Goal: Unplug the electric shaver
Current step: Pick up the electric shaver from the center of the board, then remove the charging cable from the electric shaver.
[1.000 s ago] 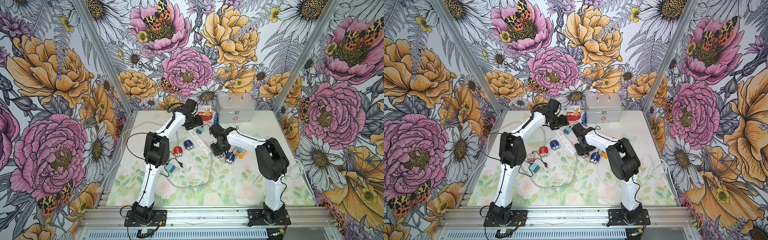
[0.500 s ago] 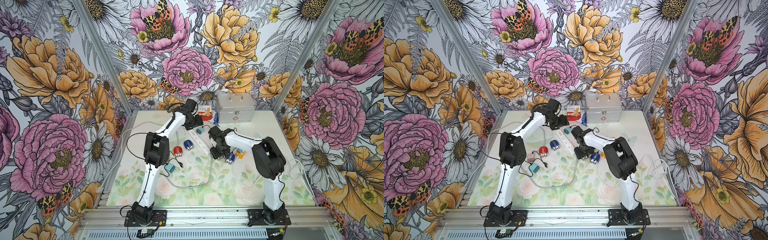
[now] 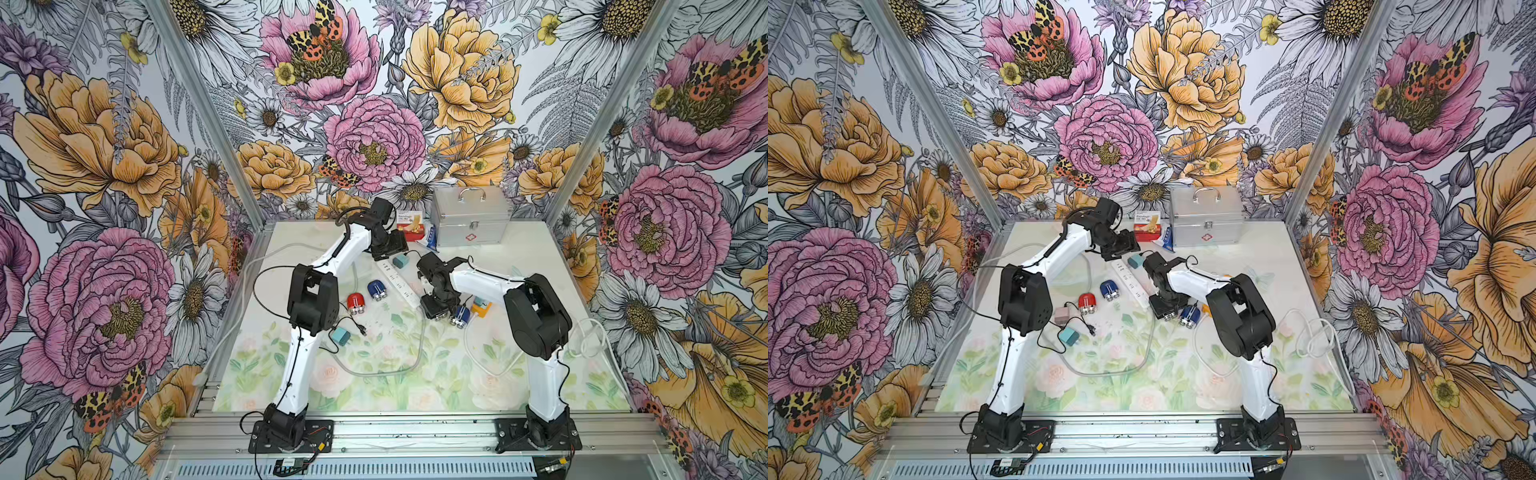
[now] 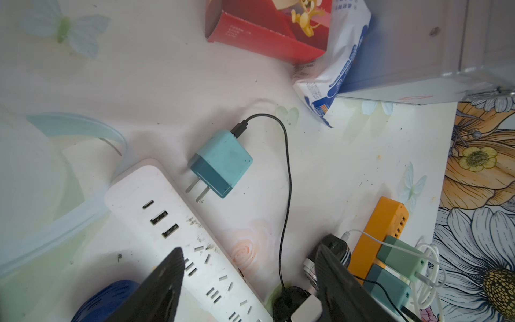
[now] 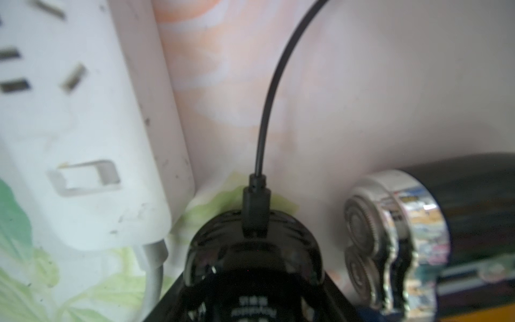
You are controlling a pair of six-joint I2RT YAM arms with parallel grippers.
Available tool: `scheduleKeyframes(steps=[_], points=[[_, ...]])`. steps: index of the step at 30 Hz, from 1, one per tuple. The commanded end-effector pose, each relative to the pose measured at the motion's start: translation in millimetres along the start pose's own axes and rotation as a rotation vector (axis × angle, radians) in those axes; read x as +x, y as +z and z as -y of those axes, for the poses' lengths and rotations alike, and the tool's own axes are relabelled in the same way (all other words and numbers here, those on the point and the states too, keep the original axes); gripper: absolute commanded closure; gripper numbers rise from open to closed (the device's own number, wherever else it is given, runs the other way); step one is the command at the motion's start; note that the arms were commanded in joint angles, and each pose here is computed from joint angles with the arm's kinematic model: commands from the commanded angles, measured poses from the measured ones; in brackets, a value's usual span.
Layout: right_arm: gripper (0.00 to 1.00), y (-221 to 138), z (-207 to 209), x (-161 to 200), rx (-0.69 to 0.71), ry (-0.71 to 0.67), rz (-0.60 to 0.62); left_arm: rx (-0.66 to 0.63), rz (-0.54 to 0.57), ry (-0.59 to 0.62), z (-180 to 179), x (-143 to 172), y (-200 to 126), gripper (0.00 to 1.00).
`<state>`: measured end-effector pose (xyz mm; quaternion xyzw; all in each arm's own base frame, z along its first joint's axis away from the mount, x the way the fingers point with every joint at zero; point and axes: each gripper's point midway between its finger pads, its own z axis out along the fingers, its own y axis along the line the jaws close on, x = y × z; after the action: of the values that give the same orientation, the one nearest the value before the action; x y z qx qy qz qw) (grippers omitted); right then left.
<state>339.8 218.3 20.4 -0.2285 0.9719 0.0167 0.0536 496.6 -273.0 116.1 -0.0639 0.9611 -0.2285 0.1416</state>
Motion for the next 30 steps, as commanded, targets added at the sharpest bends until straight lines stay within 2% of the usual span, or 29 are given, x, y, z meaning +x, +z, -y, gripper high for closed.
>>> scheduleKeyframes(steps=[1,6,9,15,25,30], points=[[0.57,-18,3,-4,0.018,-0.014,0.060,0.102,0.011,-0.005,32,2,-31,0.25],[0.63,-37,-6,-10,-0.092,0.000,0.135,0.194,-0.034,-0.061,50,17,-35,0.25],[0.66,-45,-16,-12,-0.160,-0.036,0.157,0.259,-0.062,-0.113,58,29,-31,0.25],[0.67,-61,-31,-15,-0.259,-0.098,0.199,0.361,-0.095,-0.195,67,48,-22,0.25],[0.68,-76,-38,-7,-0.316,-0.154,0.236,0.533,-0.112,-0.359,65,70,3,0.24],[0.68,-81,-36,-6,-0.318,-0.150,0.243,0.539,-0.139,-0.324,74,85,9,0.26]])
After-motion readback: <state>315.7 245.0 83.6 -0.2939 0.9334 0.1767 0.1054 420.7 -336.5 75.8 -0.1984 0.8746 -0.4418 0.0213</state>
